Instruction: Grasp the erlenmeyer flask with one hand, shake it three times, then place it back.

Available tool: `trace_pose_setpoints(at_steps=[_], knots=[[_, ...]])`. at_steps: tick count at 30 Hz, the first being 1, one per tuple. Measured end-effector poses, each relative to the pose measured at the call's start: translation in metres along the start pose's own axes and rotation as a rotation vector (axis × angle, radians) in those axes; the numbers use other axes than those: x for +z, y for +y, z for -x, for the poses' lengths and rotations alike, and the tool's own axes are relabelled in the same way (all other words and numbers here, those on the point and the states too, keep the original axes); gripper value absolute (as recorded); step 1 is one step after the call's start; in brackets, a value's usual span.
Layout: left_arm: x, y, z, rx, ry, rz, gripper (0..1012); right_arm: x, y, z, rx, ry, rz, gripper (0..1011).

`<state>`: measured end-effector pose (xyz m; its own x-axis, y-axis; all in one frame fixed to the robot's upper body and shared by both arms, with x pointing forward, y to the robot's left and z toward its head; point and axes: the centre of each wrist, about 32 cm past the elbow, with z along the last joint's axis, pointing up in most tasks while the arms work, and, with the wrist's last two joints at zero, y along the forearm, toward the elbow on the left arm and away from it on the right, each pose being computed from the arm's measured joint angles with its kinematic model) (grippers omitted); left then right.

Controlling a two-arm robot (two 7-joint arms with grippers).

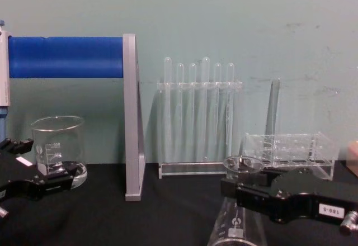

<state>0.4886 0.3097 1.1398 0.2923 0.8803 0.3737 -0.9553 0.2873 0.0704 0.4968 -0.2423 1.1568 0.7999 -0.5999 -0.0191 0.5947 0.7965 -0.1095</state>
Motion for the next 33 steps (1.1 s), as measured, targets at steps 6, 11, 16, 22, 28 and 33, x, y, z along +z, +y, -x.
trace_pose_setpoints(at_steps=[6,11,16,22,28,33], knots=[[0.0,0.0,0.0,0.0,0.0,0.0,1001,0.0,0.0,0.0001,0.0,-0.001,0.0,452],[0.0,0.0,0.0,0.0,0.0,0.0,1001,0.0,0.0,0.0003,0.0,-0.002,0.001,451],[0.0,0.0,0.0,0.0,0.0,0.0,1001,0.0,-0.0001,0.0004,0.0,-0.002,0.001,451],[0.0,0.0,0.0,0.0,0.0,0.0,1001,0.0,-0.0001,0.0004,0.001,-0.003,0.001,451],[0.0,0.0,0.0,0.0,0.0,0.0,1001,0.0,-0.0001,0.0004,0.001,-0.003,0.001,453],[0.0,0.0,0.0,0.0,0.0,0.0,1001,-0.0004,-0.0002,0.0004,0.0,-0.003,0.005,574]])
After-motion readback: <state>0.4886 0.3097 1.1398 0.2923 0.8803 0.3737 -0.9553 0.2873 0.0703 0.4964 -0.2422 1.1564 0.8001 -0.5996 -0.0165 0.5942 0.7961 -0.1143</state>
